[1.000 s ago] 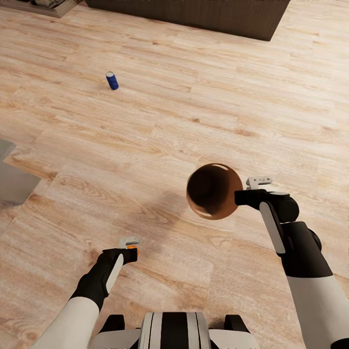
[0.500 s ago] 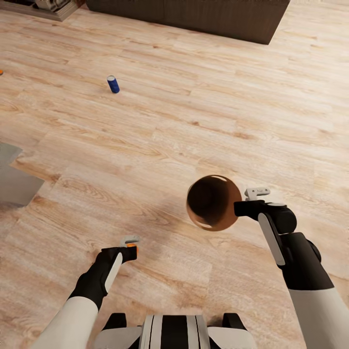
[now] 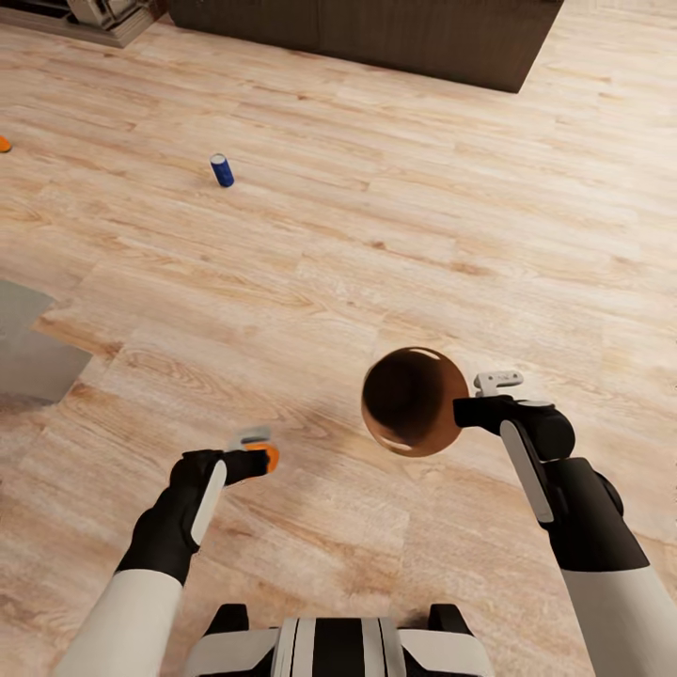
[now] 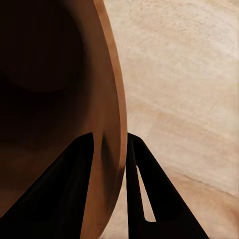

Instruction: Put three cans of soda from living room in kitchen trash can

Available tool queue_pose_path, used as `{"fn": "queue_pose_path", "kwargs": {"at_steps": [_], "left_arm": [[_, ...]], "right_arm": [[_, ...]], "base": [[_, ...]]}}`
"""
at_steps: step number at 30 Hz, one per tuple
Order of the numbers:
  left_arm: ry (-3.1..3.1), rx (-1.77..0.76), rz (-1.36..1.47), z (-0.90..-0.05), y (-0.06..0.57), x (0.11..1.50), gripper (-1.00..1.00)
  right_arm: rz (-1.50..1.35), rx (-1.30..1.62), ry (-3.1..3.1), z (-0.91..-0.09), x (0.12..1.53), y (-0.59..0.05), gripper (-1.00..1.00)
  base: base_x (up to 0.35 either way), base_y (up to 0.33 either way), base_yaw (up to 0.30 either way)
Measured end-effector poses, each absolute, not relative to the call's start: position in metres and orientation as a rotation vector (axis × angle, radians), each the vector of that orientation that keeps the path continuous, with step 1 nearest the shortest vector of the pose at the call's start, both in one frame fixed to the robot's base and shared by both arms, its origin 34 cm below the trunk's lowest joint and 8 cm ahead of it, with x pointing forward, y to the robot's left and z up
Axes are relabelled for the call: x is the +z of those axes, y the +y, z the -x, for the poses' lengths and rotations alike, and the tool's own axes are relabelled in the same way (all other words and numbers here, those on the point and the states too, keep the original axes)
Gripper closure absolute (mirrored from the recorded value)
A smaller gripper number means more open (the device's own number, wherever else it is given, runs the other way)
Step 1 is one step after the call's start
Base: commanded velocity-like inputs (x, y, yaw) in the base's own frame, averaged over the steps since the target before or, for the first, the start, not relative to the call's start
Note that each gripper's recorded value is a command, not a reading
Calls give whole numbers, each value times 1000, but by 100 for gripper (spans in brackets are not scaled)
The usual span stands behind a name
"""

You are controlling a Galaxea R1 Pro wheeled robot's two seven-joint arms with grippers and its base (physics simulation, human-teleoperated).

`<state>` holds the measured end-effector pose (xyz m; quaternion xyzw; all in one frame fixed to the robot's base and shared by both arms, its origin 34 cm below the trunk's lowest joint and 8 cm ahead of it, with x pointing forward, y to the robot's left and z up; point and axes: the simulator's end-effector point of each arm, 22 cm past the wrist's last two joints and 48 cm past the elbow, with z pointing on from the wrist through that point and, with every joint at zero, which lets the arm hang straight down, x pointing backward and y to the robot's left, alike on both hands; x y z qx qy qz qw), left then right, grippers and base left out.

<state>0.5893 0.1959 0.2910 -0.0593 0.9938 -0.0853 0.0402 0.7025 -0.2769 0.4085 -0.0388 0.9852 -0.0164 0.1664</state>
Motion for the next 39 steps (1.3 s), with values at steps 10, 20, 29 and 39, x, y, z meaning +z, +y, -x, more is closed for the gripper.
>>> {"fn": "queue_pose_path", "kwargs": {"at_steps": [10, 20, 29, 39], "left_arm": [[2981, -327, 160, -639, 193, 370, 100], [2875, -677, 110, -657, 157, 422, 100], [2756, -882, 46, -673, 135, 475, 100], [2573, -1254, -32, -676, 97, 546, 100]], "right_arm": [[154, -27, 2825, -697, 424, -265, 100], [156, -37, 2824, -700, 444, -267, 100], [145, -46, 2848, -697, 454, -272, 100], [128, -79, 3015, -653, 424, -286, 100]], "base": [[0, 0, 0], [0, 0, 0], [0, 0, 0], [0, 0, 0]]}}
